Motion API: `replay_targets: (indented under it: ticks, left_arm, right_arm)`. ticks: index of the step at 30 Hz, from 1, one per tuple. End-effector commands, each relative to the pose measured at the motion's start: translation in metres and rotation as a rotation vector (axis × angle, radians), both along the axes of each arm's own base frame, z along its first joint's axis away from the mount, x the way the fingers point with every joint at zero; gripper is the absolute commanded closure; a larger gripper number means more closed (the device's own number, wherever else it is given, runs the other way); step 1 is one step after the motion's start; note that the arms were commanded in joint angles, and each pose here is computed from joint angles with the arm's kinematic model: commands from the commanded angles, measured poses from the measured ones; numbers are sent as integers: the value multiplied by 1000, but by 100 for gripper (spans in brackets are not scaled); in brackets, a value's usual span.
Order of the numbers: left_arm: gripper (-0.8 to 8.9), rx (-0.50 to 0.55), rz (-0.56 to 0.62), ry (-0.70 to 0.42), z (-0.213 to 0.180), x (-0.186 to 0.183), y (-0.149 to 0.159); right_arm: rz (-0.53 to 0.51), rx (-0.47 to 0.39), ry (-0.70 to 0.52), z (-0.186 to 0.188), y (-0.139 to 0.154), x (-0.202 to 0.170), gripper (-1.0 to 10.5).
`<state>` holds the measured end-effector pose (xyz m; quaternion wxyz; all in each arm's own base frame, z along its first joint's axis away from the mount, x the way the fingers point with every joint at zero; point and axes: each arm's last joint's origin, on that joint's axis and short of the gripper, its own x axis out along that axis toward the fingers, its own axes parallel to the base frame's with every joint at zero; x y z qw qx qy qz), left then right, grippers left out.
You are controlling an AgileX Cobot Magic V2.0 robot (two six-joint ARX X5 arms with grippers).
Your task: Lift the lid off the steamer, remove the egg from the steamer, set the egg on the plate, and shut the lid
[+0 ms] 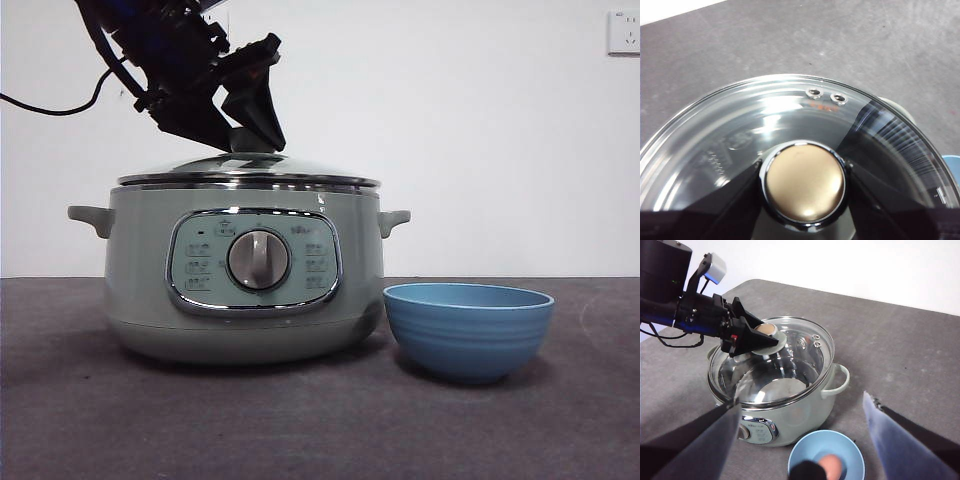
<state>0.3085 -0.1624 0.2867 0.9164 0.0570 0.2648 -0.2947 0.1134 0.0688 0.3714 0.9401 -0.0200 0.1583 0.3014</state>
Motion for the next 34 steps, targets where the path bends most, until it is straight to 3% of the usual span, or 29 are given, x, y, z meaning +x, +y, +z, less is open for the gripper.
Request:
replay_targets:
  ticks: [1,14,34]
  left_arm:
    - [822,-1,-5,-17,2,-1,-4]
    - [822,56,16,55,-6,-5,-3]
    - [821,59,9,70,-7,-6,-3]
  right_arm:
    - [-4,5,4,-1,0,0,529]
    - [-3,2,2,-1,0,0,529]
    - [-1,-4,1,-2,1,1,530]
